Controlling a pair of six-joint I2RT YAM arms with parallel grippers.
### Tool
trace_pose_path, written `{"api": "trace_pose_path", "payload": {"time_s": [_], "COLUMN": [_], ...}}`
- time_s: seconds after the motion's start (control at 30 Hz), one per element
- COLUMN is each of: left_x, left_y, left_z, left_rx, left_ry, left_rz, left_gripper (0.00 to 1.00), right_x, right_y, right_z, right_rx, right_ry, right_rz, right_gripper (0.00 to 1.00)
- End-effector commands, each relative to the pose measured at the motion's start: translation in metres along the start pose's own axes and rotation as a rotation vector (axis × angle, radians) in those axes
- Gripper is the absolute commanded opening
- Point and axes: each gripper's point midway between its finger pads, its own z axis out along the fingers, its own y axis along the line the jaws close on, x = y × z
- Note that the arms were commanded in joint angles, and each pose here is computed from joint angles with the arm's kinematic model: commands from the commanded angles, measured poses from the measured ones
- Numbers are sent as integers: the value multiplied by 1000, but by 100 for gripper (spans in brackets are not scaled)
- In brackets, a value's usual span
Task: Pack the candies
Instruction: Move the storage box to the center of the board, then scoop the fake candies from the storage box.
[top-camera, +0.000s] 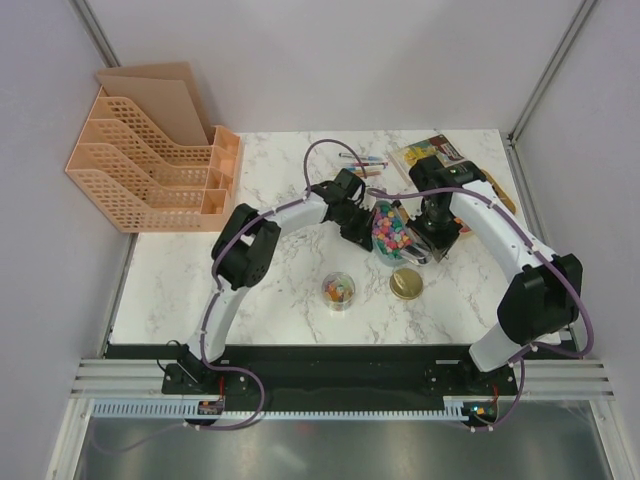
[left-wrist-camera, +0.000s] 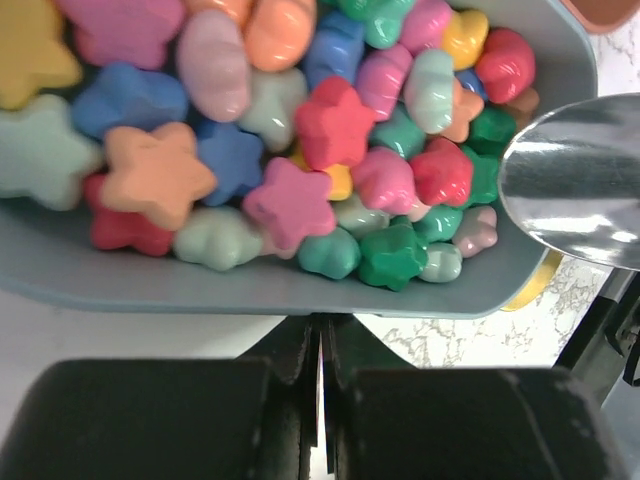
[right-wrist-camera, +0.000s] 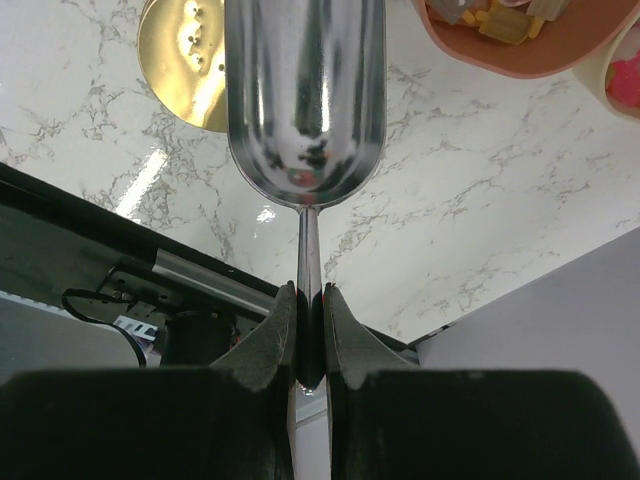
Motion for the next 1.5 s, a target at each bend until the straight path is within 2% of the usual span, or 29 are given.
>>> {"api": "trace_pose_path", "payload": {"time_s": [0.0, 0.07, 0.1, 0.2, 0.27, 0.3, 0.47, 0.73, 1.27, 1.47], "left_x": [-15, -11, -8, 4, 1, 14, 20, 5, 7, 0], "left_y": [-28, -27, -25, -19, -19, -14, -7, -5, 10, 28], "left_z": [10, 7, 6, -8, -26, -28, -60, -96, -125, -136], "left_rx": [66, 56, 44, 11, -1, -10, -25, -58, -59, -74], "left_ry": [-27, -12, -3, 13, -17, 3, -59, -180, -261, -293], "left_rz": [35, 26, 25, 24, 41, 24, -7, 6, -54, -96], "left_gripper": [2, 5, 19, 36, 40, 41, 41, 42, 43, 43], "right_x": [22, 19, 19, 15, 14, 13, 6, -9, -41, -59], "right_y": [6, 4, 2, -1, -1, -1, -4, -4, 3, 2], "right_z": [-13, -13, -13, -9, -6, -4, 5, 16, 47, 48], "right_rx": [-22, -19, -10, -4, -8, -12, -19, 2, -38, -43], "right_ry": [66, 66, 71, 91, 105, 110, 147, 188, 250, 210], "right_rz": [16, 18, 17, 17, 26, 27, 33, -12, -46, -22], "right_gripper": [0, 0, 0, 0, 0, 0, 0, 0, 0, 0]}}
